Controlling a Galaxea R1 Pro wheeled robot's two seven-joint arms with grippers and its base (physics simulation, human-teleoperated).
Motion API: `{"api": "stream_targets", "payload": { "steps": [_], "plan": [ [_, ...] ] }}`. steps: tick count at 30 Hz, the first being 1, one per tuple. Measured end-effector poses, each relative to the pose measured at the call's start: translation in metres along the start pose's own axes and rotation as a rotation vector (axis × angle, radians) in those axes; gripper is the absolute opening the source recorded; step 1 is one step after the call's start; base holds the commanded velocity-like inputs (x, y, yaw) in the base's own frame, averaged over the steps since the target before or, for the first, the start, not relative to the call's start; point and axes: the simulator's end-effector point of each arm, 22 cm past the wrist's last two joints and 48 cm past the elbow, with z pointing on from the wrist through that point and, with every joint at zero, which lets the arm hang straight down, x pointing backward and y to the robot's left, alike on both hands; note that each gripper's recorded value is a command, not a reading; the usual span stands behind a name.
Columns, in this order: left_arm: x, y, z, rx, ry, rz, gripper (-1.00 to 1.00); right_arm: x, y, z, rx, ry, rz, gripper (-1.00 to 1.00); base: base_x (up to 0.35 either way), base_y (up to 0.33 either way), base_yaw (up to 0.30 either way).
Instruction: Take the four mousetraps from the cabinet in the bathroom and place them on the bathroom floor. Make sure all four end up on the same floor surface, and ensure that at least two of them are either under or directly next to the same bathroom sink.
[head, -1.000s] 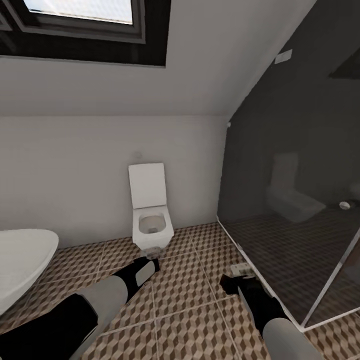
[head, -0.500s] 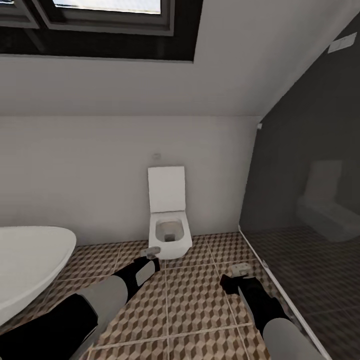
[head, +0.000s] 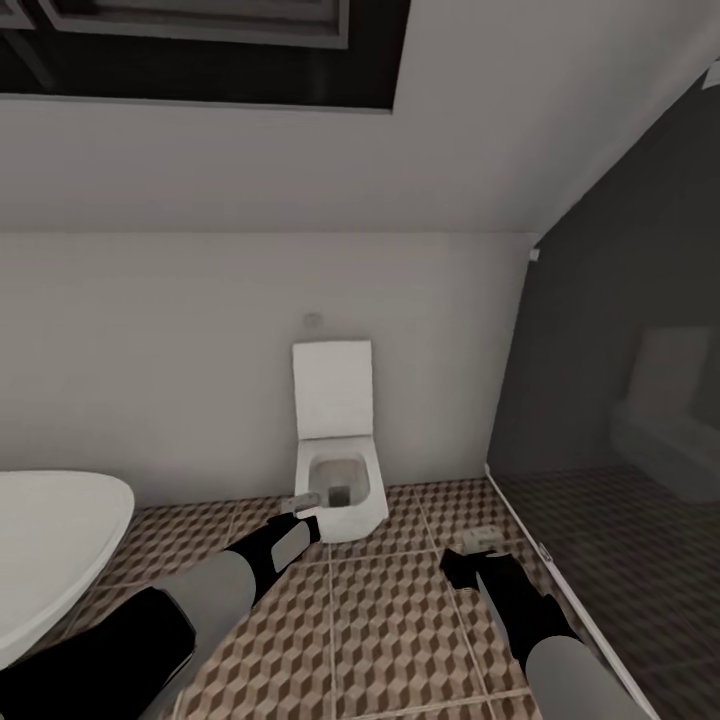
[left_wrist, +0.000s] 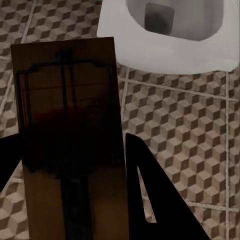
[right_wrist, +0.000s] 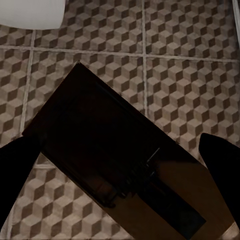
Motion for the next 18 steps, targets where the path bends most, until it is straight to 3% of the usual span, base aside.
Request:
{"api": "stream_targets", "payload": {
  "steps": [18],
  "plan": [
    [0.0009, 0.0012, 0.0004, -0.003, 0.002, -0.004, -1.00, 0.0002, -0.0001, 0.0000, 0.000, 0.001, 0.001, -1.00, 0.316, 0.000, 0.000]
  ]
}}
